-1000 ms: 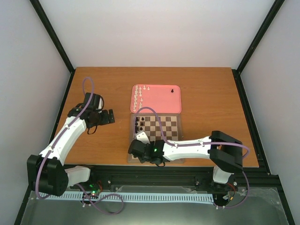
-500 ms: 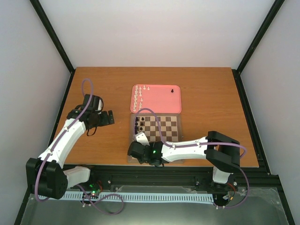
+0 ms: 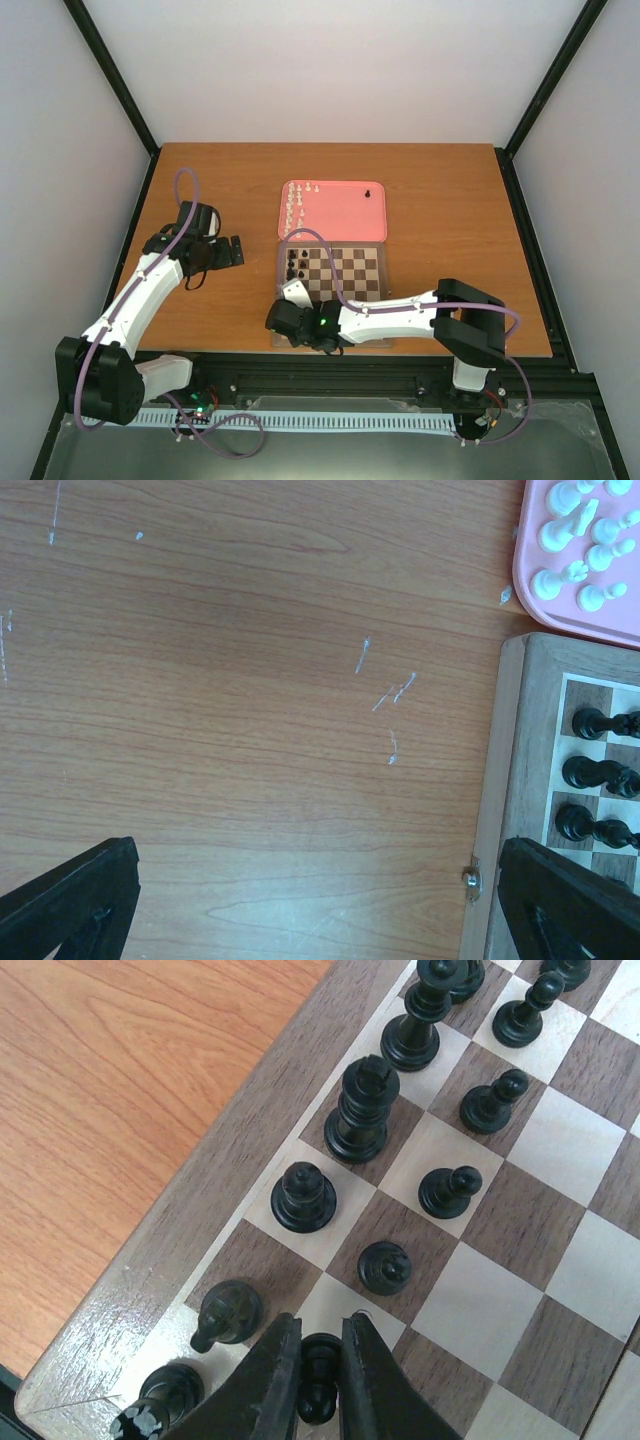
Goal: Set up the chess pieces on the board
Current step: Place the chess piece on the chessboard.
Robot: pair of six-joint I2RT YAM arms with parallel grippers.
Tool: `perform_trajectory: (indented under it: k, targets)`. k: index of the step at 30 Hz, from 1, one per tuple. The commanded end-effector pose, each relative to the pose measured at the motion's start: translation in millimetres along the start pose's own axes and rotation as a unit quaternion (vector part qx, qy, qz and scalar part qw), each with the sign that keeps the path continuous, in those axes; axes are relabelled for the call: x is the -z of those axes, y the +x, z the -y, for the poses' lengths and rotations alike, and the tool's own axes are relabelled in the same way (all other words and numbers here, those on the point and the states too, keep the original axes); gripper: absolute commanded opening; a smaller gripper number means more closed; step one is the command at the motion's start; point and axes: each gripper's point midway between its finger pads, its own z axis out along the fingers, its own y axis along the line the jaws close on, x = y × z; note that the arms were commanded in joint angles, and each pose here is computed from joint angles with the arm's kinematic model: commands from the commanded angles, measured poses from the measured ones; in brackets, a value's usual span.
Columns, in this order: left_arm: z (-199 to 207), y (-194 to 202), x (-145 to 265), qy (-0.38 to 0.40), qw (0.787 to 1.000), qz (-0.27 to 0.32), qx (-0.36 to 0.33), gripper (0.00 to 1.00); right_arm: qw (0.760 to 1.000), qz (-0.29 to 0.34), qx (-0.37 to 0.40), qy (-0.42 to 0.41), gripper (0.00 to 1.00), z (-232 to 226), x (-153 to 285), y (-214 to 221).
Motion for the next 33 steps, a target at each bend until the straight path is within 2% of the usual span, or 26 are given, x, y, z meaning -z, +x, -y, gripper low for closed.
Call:
perform_trajectory:
  k: [1,24,29,33]
  targets:
    - [0,-8,4,0.001,1.0,0.017,0.006,1.0,1.0,0.011,0.004,0.015,0.14,-1,-2,-5]
    - [0,-6,-2,-0.001,1.0,0.009,0.006,1.0,1.0,-0.002,0.001,0.021,0.16,9,0,2]
    - [0,-6,-1,-0.002,1.0,0.01,0.006,1.0,1.0,0.014,0.005,-0.002,0.29,6,9,-4]
    - [-1,-6,0,-0.004,1.0,0.01,0.006,1.0,1.0,0.027,0.003,0.004,0.3,12,24,-14]
